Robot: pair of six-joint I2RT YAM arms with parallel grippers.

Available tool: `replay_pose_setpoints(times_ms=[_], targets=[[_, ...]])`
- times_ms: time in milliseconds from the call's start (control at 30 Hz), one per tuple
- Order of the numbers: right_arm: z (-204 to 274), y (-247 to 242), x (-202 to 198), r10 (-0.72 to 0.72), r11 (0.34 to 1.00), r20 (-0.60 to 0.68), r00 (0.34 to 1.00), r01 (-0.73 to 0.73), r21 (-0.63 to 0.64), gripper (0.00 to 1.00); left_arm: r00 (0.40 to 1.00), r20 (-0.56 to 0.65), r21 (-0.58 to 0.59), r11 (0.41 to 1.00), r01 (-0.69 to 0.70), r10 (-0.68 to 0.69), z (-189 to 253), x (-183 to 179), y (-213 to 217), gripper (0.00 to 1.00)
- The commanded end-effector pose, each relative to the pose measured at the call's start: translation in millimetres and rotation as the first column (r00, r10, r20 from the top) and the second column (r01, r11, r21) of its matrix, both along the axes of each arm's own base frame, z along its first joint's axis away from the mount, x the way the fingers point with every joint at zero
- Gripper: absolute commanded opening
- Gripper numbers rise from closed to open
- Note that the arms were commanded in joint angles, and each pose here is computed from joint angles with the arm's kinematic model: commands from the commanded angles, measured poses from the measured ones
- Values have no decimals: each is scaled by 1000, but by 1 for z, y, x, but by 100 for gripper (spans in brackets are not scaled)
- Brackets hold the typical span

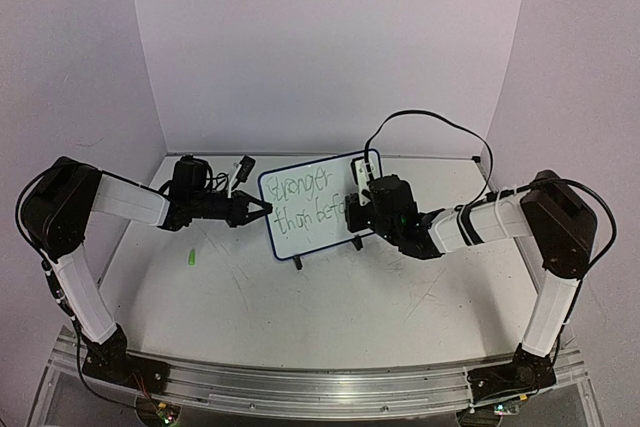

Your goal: Write a sentence on the whiteboard

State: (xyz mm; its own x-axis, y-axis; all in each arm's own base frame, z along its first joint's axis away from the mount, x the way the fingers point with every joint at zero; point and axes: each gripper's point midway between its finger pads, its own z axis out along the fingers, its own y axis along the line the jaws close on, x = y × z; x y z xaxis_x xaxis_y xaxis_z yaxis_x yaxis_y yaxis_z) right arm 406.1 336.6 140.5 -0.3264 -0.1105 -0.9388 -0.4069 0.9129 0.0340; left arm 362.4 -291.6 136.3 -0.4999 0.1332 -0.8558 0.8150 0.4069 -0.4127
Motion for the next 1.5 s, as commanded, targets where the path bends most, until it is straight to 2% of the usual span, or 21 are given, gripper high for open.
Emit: replay_pose_setpoints(times_ms=[0,367,1167,1467], targets=[[18,-6,11,-51,999,46,998,50,11,0,993,77,126,987,-100,91,-19,20,17,0],[38,3,13,-19,999,84,996,15,42,0,993,76,128,987,-99,90,-21,19,18,0],[42,17,13,28,998,83,996,-33,57,0,993,75,129,987,-100,90,-21,20,18,0],[40,-13,4,-15,999,65,998,11,53,0,993,74,130,986,-100,91,-22,20,17,0]])
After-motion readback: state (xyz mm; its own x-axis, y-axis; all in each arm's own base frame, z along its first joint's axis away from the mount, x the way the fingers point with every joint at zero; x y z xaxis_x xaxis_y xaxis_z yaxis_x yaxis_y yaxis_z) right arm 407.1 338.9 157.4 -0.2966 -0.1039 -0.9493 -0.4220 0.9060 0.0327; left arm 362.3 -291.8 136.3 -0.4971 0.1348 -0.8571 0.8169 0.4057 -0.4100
